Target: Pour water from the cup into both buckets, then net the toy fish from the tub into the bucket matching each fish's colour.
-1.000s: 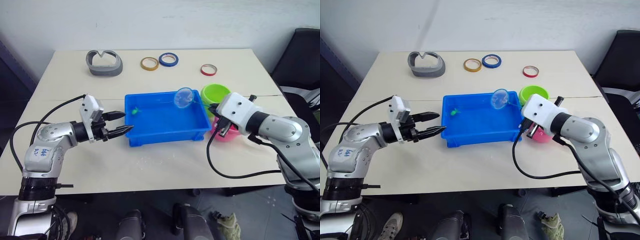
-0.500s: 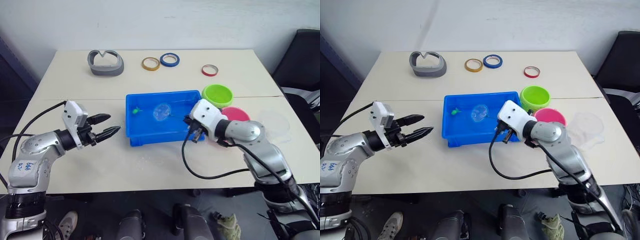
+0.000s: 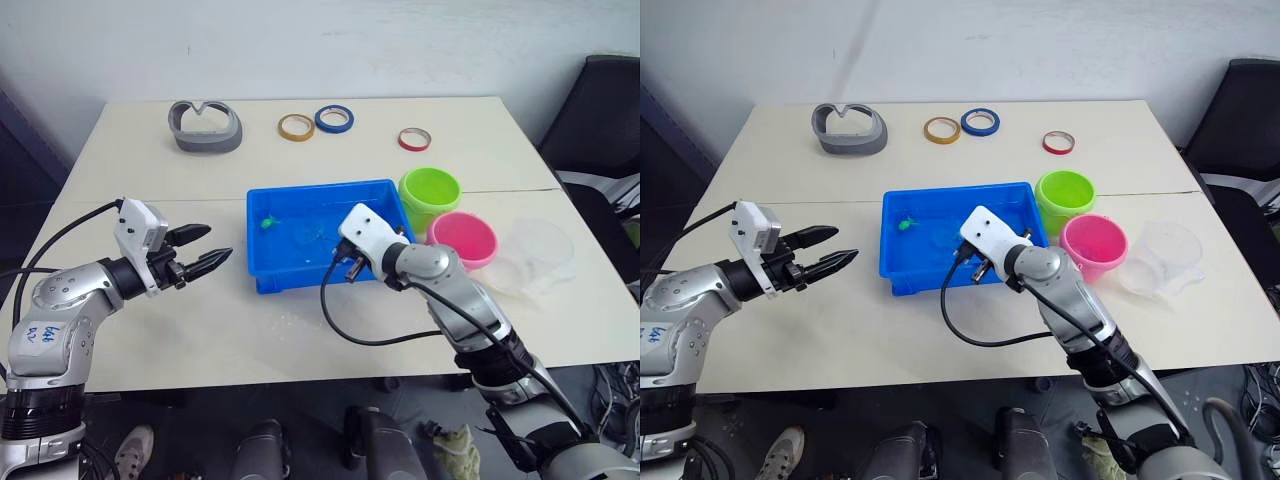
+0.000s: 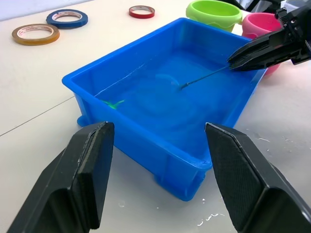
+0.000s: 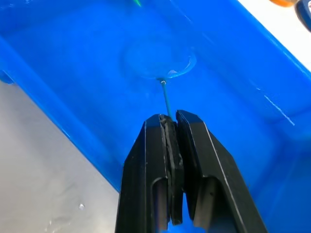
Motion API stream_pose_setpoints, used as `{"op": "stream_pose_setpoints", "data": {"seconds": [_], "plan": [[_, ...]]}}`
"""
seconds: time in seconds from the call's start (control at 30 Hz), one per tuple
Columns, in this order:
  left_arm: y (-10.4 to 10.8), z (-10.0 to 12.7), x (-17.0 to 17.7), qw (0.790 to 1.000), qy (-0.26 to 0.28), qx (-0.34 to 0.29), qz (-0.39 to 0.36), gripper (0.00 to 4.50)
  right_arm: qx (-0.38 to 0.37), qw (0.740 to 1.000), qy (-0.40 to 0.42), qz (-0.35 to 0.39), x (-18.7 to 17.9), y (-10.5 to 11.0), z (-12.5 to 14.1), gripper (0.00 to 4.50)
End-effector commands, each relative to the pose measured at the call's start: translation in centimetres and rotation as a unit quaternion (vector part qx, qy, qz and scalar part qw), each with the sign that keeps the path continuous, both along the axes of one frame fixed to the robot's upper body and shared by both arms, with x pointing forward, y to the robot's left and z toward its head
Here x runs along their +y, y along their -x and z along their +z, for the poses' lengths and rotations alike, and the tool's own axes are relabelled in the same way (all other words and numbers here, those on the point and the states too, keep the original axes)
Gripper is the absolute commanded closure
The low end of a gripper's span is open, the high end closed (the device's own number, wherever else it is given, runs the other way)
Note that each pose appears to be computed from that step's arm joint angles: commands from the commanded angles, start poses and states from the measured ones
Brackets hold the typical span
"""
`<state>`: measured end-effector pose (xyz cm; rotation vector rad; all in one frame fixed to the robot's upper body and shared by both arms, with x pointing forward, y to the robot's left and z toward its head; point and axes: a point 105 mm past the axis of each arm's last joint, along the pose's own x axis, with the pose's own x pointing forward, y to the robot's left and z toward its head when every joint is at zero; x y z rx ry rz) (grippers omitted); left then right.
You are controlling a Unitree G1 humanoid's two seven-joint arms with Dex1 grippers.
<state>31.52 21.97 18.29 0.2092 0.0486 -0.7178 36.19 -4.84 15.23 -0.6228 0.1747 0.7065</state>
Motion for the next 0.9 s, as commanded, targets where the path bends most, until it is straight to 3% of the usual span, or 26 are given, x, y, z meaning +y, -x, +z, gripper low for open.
{"op": "stream_pose_setpoints", "data": {"seconds": [0.03,0.5,0.9], "plan": [[0.1,1.6,0.9,0.999,-0.012,-0.035,0.024,1.22,-0.027,1.000,-0.007,0.004,1.0,-0.4,1.1,4.50],[-0.3,1.5,2.6,0.995,-0.033,-0.049,0.080,1.22,-0.024,0.999,-0.036,0.032,4.6,-1.0,1.1,4.50],[-0.3,1.5,2.4,0.996,-0.029,-0.051,0.074,1.22,-0.035,0.991,-0.122,0.044,6.4,-0.8,4.1,4.50]]}}
